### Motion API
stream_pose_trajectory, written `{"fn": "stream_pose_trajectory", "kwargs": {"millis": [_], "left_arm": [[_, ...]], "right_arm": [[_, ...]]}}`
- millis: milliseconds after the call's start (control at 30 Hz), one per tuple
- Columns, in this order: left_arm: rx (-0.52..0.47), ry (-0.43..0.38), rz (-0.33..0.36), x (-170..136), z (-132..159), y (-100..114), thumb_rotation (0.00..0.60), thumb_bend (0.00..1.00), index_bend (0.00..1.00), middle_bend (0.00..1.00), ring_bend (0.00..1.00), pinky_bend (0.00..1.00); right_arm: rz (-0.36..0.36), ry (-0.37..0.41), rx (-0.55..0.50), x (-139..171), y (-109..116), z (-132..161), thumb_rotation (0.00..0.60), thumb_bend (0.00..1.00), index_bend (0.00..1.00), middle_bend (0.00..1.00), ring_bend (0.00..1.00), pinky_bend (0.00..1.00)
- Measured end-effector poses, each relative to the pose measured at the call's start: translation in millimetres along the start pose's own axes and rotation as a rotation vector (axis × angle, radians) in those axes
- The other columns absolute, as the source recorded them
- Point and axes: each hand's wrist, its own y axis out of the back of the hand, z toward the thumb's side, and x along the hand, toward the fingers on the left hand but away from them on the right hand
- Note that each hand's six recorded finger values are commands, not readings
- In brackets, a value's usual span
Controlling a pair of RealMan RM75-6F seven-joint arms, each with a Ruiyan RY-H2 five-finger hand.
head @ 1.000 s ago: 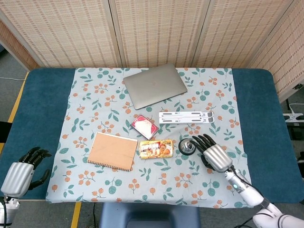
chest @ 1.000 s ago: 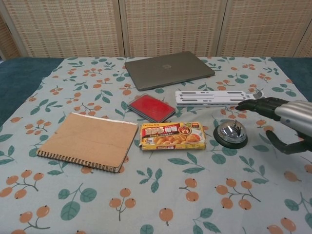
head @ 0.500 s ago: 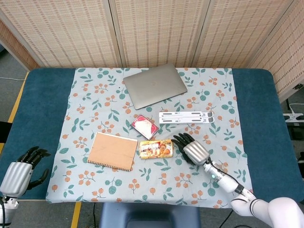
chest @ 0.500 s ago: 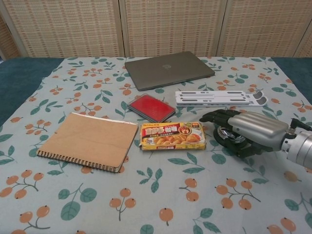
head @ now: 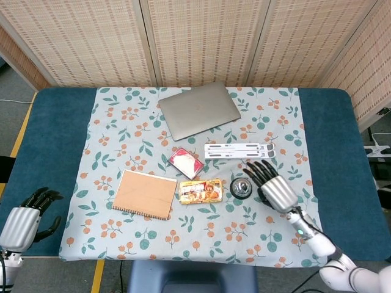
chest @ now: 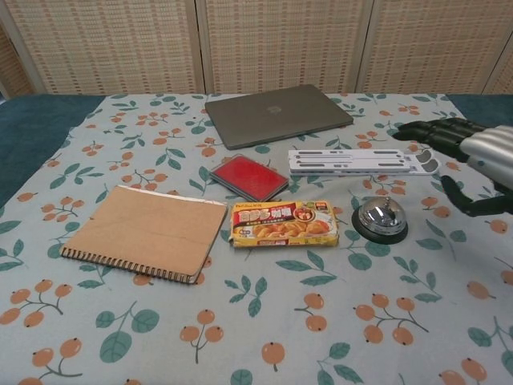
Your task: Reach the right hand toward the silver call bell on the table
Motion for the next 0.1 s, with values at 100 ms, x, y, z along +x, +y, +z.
{"fn": "stream_pose_trajectory", "kwargs": {"millis": [100], "left_arm": [[0.003,-0.009,0.001,0,2,0,0.6,0.39,0.3,0.25,0.16,0.38]], "right_arm": [[-0.002,-0.107,0.086,41,16,-21,0.6,0.71,0.0,0.0,0.0,0.05]]}}
